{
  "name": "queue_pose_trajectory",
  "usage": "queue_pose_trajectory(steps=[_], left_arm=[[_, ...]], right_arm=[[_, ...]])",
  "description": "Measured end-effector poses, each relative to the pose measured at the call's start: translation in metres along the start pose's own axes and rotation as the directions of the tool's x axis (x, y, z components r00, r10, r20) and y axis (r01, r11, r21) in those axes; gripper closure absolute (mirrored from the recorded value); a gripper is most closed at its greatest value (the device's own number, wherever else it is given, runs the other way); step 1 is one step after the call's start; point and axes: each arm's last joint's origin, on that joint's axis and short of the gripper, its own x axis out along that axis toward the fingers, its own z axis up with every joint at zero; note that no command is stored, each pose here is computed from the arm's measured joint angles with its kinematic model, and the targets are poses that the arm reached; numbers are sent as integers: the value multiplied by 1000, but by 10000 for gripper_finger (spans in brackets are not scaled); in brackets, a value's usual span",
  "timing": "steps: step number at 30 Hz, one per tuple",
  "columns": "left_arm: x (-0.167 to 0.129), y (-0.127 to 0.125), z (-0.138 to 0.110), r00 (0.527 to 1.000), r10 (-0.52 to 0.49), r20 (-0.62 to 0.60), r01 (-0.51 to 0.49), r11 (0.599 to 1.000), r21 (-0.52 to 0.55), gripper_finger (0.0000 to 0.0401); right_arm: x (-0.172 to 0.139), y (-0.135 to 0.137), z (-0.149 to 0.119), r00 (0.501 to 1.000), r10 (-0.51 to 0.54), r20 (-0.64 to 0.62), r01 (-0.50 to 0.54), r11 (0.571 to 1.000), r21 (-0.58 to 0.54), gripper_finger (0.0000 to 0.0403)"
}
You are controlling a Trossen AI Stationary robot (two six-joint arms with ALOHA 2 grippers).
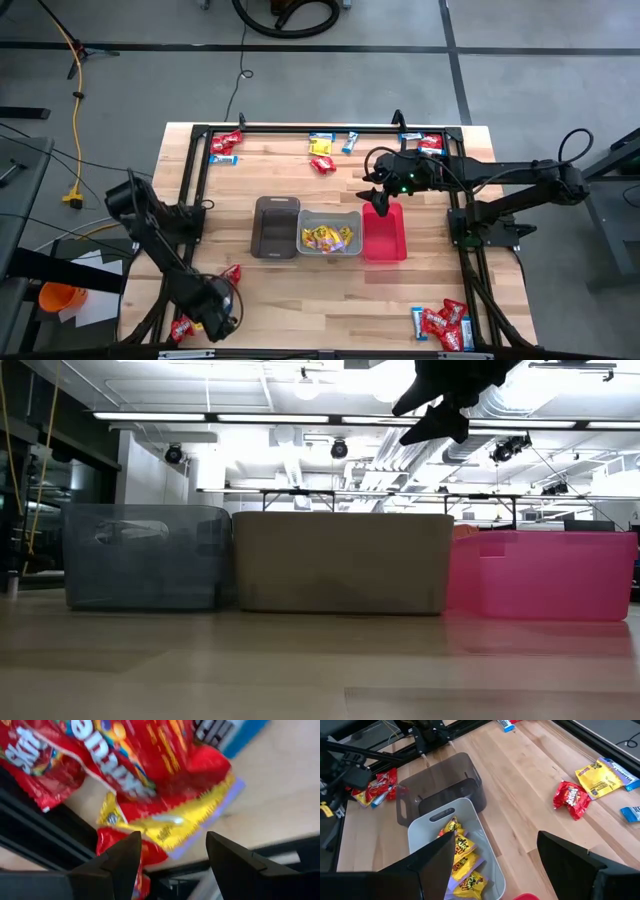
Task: Sort candy
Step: Put the yellow candy into the gray bin
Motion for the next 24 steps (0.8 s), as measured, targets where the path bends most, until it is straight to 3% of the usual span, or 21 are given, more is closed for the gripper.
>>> queue_pose_trajectory(steps=[5, 8, 11, 15, 18, 21, 24], left_arm=[[12, -2, 4, 999, 38, 19, -38, 999, -16, 193], [16, -5, 5, 999, 38, 11, -38, 999, 7, 215], [16, -6, 4, 1000, 25, 2, -25, 999, 28, 268], [10, -6, 2, 1000, -6, 17, 5, 997, 80, 374], [-1, -3, -1, 999, -44, 3, 43, 989, 141, 387], [-22, 1, -7, 993, -115, -34, 120, 959, 256, 393], [-52, 11, -14, 973, -212, -90, 230, 895, 382, 398]], right_arm=[[0, 0, 0, 1000, 0, 0, 0, 1000, 0, 126], [0, 0, 0, 1000, 0, -1, 0, 1000, 0, 126], [0, 0, 0, 1000, 0, -1, 0, 1000, 0, 126], [0, 0, 0, 1000, 0, -1, 0, 1000, -7, 126], [0, 0, 0, 1000, 0, -1, 0, 1000, -16, 126], [0, 0, 0, 1000, 0, -1, 0, 1000, -18, 126], [0, 0, 0, 1000, 0, -1, 0, 999, -38, 126]])
